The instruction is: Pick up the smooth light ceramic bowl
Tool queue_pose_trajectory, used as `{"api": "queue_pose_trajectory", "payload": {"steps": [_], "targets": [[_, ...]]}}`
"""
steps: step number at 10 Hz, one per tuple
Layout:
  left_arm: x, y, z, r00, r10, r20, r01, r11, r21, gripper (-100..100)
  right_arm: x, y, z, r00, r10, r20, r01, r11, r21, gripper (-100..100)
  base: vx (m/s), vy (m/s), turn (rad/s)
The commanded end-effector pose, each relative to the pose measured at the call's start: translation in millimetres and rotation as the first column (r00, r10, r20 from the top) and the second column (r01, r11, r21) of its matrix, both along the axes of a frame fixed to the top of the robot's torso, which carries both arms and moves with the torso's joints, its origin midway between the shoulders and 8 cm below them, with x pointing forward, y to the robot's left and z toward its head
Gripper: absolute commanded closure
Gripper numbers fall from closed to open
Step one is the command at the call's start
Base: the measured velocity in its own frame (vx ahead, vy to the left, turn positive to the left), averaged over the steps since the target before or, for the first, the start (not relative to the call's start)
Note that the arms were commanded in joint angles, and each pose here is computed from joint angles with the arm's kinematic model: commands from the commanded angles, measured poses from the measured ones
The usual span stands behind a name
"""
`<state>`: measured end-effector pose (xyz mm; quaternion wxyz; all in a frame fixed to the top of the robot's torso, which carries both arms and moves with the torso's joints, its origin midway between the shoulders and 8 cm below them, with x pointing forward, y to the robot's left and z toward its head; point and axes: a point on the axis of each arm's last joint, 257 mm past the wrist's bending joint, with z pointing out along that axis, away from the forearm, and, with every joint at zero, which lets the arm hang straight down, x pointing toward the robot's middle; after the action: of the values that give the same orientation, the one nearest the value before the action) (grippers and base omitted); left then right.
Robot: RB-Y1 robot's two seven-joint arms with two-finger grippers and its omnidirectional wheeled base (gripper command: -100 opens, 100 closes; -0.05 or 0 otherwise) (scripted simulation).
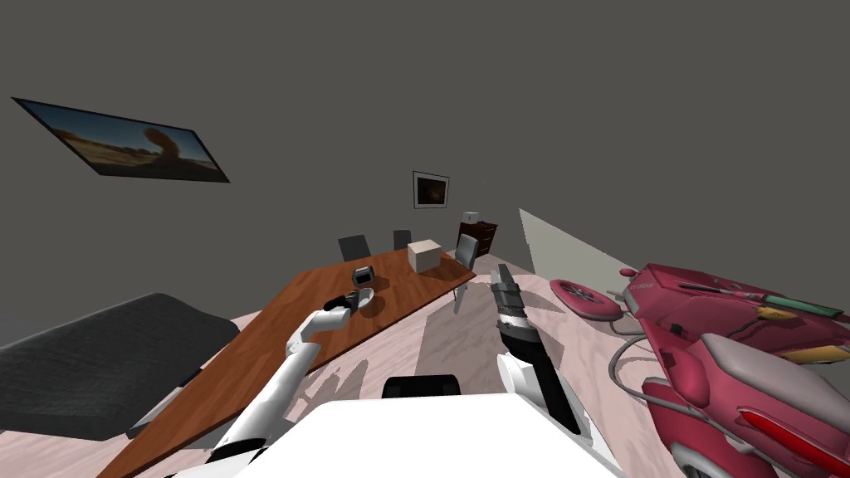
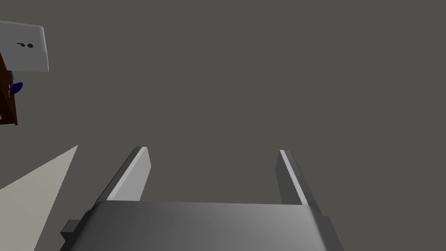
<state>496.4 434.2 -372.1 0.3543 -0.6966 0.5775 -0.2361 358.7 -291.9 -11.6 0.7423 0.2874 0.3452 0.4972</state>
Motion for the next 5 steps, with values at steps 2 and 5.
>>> {"api": "queue_pose_trajectory", "payload": {"steps": [2, 5], "targets": [[-3, -4.8, -20, 0.996, 0.01, -0.089, -0.012, 1.0, -0.018, -100, 0, 0, 0, 1.0, 0.0, 0.0, 0.0, 1.0, 0.0, 0, 0.01, 0.046, -0.024], [-8, -9.0, -37, 0.986, 0.017, -0.165, -0.023, 0.999, -0.033, -100, 0, 0, 0, 1.0, 0.0, 0.0, 0.0, 1.0, 0.0, 0, 0.025, 0.05, -0.021]]}}
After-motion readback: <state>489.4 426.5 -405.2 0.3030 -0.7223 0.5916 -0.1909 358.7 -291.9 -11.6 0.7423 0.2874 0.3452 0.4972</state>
